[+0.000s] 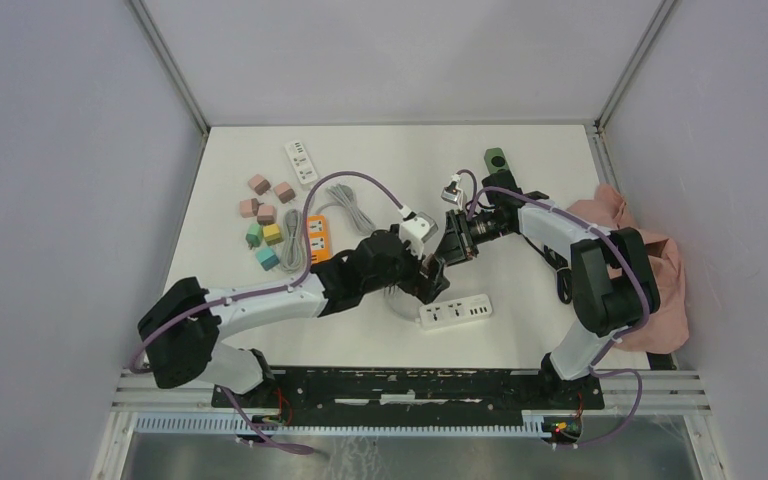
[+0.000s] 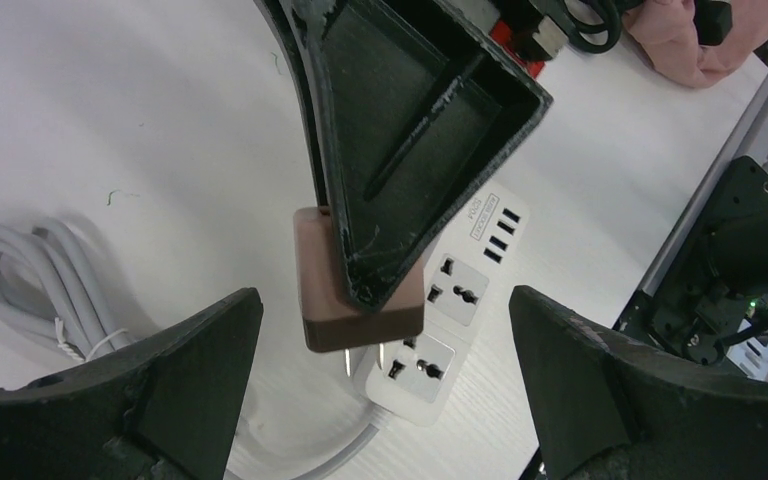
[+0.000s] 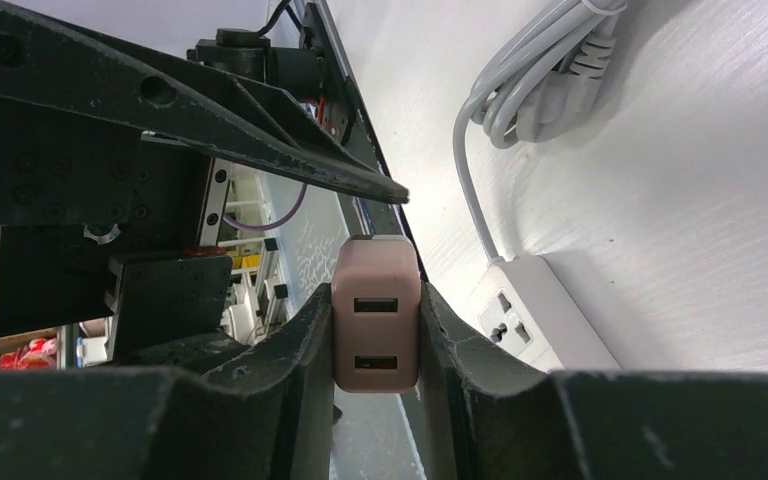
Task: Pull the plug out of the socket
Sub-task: Remove the plug from the socket, then place the plug at the center of the board.
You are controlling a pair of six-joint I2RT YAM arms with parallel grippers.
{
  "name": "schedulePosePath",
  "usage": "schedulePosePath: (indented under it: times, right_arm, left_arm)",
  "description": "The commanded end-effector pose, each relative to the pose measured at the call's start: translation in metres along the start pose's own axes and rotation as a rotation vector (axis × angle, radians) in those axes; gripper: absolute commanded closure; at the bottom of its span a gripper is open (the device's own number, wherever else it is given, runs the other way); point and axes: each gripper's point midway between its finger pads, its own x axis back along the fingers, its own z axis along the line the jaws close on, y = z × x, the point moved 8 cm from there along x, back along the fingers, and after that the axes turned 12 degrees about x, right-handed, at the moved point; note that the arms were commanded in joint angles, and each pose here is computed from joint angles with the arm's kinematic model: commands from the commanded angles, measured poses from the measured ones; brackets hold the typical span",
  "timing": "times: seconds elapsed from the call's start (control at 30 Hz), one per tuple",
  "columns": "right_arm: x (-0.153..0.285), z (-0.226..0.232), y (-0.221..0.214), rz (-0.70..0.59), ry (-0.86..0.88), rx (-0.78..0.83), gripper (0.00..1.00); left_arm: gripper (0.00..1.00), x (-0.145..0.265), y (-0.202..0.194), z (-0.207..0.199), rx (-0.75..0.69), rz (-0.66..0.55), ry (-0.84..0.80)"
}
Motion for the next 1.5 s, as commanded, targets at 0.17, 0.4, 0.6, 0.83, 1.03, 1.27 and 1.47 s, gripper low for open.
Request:
schedulePosePath:
  times: [0.17,0.4,0.6,0.83,1.03,1.27,1.47]
  right_arm:
    - [0.001,0.002,0.004,-0.015,0.026,0.007,0.96]
    - [0.002,0.002,0.004,-0.01,0.029,0.004,0.84]
    - [0.003,0.005,0.005,-0.008,0.032,0.024,0.61]
    - [0.008,0.01,0.008,0.006,0.022,0.112,0.33]
    - [0.011,0.011,0.008,0.029,-0.005,0.147,0.0]
    - [0.014,0.011,0.008,0.035,-0.024,0.163,0.0]
    - [0.015,0.01,0.008,0.036,-0.025,0.159,0.0]
  left_arm:
    - [0.2,-0.024,0.025,0.005,0.0,0.005,0.031]
    - [0.72,-0.026,0.018,0.005,0.015,0.059,0.003]
    - [0.85,-0.018,0.012,0.01,0.011,0.059,0.016]
    - [0.96,0.002,-0.006,0.026,0.041,0.038,0.058]
    - [0.97,0.028,-0.017,0.053,0.141,-0.039,0.091]
    - [0.97,0.073,-0.006,0.111,0.359,-0.258,0.198]
    - [0.97,0.105,-0.003,0.152,0.571,-0.462,0.352]
